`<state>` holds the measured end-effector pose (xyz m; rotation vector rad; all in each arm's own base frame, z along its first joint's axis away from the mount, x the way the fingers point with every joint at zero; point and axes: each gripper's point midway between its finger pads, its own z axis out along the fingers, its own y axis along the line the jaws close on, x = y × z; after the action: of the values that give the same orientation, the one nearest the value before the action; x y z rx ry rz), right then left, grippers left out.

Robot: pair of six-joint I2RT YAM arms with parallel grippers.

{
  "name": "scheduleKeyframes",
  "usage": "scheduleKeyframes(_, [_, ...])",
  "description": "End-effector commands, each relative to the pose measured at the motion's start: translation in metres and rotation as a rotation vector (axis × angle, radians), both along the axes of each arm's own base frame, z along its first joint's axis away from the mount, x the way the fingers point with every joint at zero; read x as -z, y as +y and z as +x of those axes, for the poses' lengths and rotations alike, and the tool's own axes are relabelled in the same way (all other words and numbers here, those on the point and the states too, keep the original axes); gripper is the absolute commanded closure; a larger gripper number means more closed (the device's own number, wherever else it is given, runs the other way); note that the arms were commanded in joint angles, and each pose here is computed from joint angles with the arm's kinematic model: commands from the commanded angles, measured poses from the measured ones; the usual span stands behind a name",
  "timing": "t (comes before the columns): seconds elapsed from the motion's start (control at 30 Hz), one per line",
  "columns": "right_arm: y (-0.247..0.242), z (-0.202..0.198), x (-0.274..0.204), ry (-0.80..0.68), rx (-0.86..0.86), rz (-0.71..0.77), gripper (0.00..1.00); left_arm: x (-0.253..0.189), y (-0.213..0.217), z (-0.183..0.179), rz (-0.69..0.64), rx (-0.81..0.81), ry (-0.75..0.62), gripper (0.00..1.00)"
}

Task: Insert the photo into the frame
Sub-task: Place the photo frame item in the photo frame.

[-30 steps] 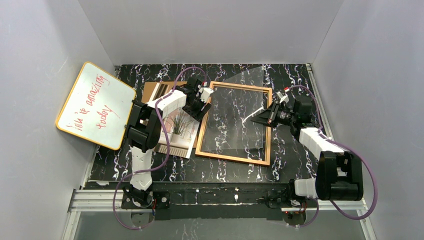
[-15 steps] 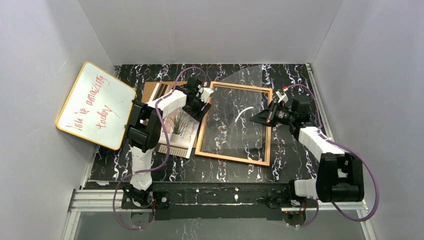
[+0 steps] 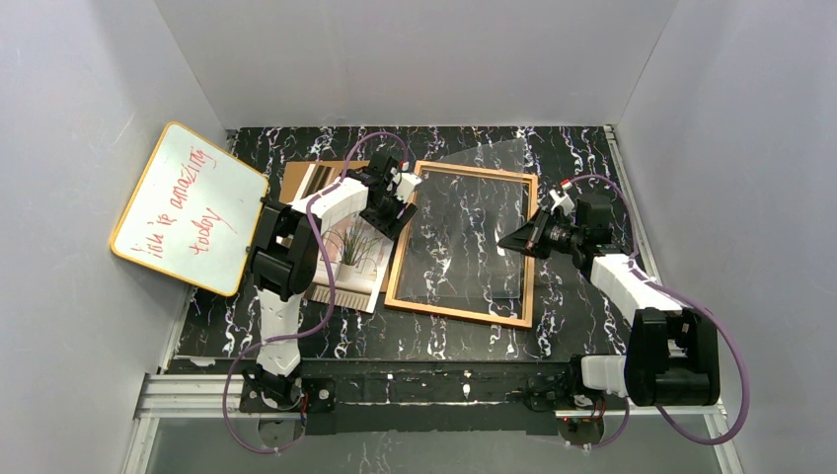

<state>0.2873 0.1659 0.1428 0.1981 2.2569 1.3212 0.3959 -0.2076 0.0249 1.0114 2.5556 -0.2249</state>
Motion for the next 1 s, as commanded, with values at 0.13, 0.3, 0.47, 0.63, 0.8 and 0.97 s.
scheduleKeyframes(0.13, [-0.008, 0.006, -0.003, -0.030, 0.015, -0.081, 0.92, 0.015, -0.006, -0.020, -0.005, 0.021, 0.083, 0.37])
scheduleKeyframes(0.3, [-0.006, 0.006, 0.002, 0.000, 0.008, -0.061, 0.92, 0.016, -0.006, -0.021, -0.005, 0.019, 0.086, 0.37])
scheduleKeyframes(0.47, [-0.003, 0.006, 0.002, -0.005, 0.005, -0.034, 0.92, 0.016, -0.006, -0.021, -0.007, 0.020, 0.086, 0.37])
scheduleKeyframes(0.63, [0.000, 0.005, 0.002, -0.011, -0.008, -0.007, 0.92, 0.017, -0.007, -0.021, -0.008, 0.021, 0.088, 0.37])
scheduleKeyframes(0.8, [0.002, 0.007, 0.001, -0.017, -0.016, 0.004, 0.92, 0.017, -0.006, -0.021, -0.004, 0.020, 0.087, 0.37])
scheduleKeyframes(0.97, [-0.003, 0.009, 0.010, 0.011, -0.007, -0.044, 0.49, 0.016, -0.005, -0.022, -0.004, 0.022, 0.085, 0.37])
